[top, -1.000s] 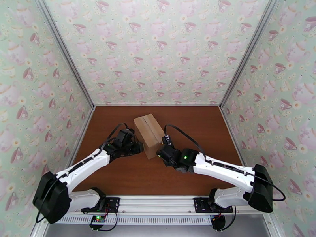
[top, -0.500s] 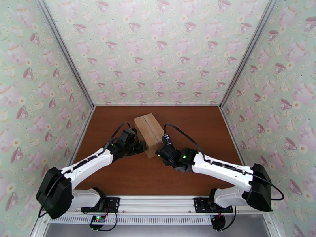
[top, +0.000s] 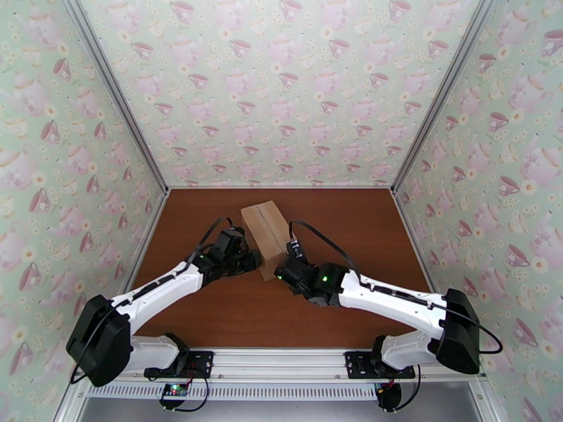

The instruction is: Unpack the express box

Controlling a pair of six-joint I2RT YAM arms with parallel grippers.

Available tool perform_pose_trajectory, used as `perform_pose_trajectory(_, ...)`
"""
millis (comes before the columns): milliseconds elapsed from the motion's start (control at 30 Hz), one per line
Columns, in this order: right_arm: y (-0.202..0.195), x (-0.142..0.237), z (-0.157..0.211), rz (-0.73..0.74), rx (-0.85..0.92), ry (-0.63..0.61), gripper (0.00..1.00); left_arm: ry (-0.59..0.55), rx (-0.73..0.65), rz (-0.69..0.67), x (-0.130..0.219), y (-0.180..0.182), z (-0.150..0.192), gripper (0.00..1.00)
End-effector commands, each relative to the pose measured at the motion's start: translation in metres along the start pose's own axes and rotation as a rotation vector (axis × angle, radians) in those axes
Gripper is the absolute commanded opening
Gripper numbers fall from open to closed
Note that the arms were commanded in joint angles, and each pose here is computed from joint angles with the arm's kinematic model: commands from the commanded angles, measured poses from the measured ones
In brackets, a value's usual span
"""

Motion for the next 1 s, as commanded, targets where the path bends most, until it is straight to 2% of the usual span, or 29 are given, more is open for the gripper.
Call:
perform_pose_trajectory(0,0.01,0.01,-0.008,-0.101,0.002,-0.029,0.0,0.001,-0.023,0.065,0.0,-0.019,0.0,0.45)
perform_pose_trajectory(967,0.019,0.016,-0.012,-0.123,0.028,-0.052,0.0,-0.007,-0.036,0.098,0.003,-0.03,0.001,0.45)
Point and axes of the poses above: each hand's point on the last joint's axis, 136 mm out from that joint toward the fingers, its own x axis back along the fingers, its own y axis along the line the jaws close on, z = x × y, the point moved 10 cm from there along x, back along the fingers, and after that the axes turned 14 degrees about x, right-handed, at the moved point
